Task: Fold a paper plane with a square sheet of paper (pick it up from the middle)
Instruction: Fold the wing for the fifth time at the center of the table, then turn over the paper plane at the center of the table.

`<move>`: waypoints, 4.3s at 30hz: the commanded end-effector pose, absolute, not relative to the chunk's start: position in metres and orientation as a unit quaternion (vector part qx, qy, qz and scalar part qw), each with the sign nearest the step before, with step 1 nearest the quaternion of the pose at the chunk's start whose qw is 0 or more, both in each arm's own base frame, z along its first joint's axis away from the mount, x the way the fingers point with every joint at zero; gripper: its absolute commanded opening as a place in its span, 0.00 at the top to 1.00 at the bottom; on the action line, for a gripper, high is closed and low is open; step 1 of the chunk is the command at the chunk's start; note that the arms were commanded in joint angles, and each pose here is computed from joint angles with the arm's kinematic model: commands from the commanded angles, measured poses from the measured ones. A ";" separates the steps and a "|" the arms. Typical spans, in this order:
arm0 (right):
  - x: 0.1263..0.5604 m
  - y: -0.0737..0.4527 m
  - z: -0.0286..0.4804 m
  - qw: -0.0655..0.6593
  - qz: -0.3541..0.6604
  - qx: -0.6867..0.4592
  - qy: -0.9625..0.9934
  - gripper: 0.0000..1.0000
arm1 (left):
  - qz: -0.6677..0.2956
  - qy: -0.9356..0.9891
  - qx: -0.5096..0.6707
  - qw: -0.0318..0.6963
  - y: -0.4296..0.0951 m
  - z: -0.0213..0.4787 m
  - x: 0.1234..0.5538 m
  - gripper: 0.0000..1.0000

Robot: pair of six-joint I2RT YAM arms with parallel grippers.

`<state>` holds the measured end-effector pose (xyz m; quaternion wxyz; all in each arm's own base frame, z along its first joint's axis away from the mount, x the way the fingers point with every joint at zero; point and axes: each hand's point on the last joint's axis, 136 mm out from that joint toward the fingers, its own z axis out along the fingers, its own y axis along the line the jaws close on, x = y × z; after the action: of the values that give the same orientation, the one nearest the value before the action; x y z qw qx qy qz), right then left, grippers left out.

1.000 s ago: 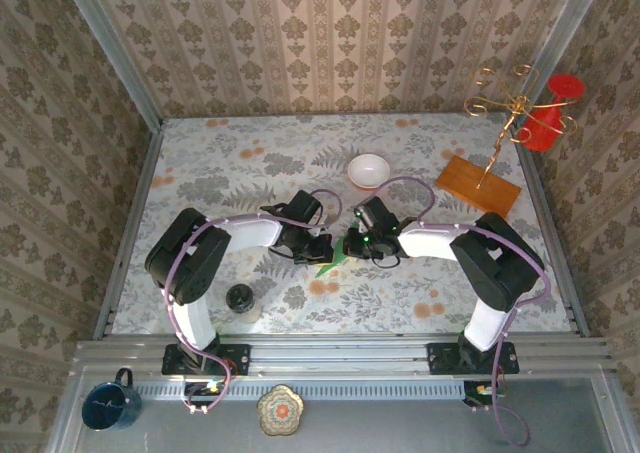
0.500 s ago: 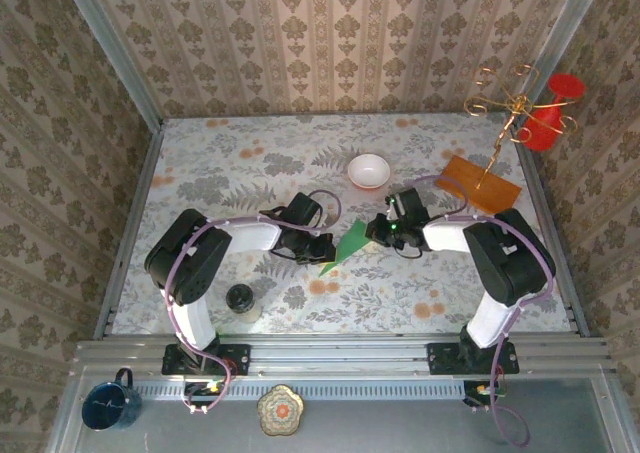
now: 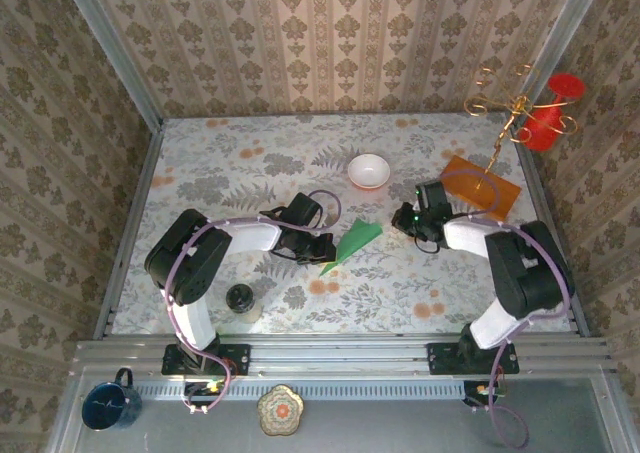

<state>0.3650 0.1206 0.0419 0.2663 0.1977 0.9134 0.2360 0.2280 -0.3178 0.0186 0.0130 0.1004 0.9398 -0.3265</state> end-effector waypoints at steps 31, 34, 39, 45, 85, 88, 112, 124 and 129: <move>0.342 0.196 0.011 0.210 0.254 0.170 0.929 0.99 | -0.249 0.964 0.077 -0.056 -0.282 -0.015 0.193 0.99; 0.357 0.174 0.010 0.217 0.246 0.192 0.925 0.98 | -0.249 0.964 0.077 -0.056 -0.282 -0.015 0.193 1.00; 0.370 0.149 0.012 0.225 0.239 0.213 0.920 0.98 | -0.256 0.962 0.080 -0.050 -0.285 -0.010 0.195 0.99; 0.362 0.148 0.045 0.240 0.239 0.191 0.921 0.95 | -0.326 0.938 0.114 0.016 -0.317 0.054 0.227 0.93; 0.307 0.242 0.055 0.155 -0.054 0.143 0.976 0.36 | -0.287 0.933 0.026 0.217 -0.160 0.079 0.277 0.03; 0.307 0.241 0.055 0.150 -0.063 0.139 0.977 0.36 | -0.289 0.933 0.027 0.214 -0.161 0.078 0.275 0.02; 0.313 0.252 0.045 0.146 -0.059 0.131 0.979 0.36 | -0.301 0.931 0.028 0.205 -0.164 0.078 0.273 0.01; 0.308 0.235 0.057 0.158 -0.090 0.139 0.973 0.48 | -0.302 0.931 0.027 0.203 -0.165 0.077 0.274 0.01; 0.306 0.231 0.059 0.160 -0.091 0.148 0.972 0.58 | -0.301 0.932 0.025 0.202 -0.165 0.076 0.274 0.01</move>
<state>0.3094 0.2438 0.0451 0.1420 0.1344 0.9781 -0.0712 0.2739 -0.1657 0.0782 0.2032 0.0213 0.9319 -0.2996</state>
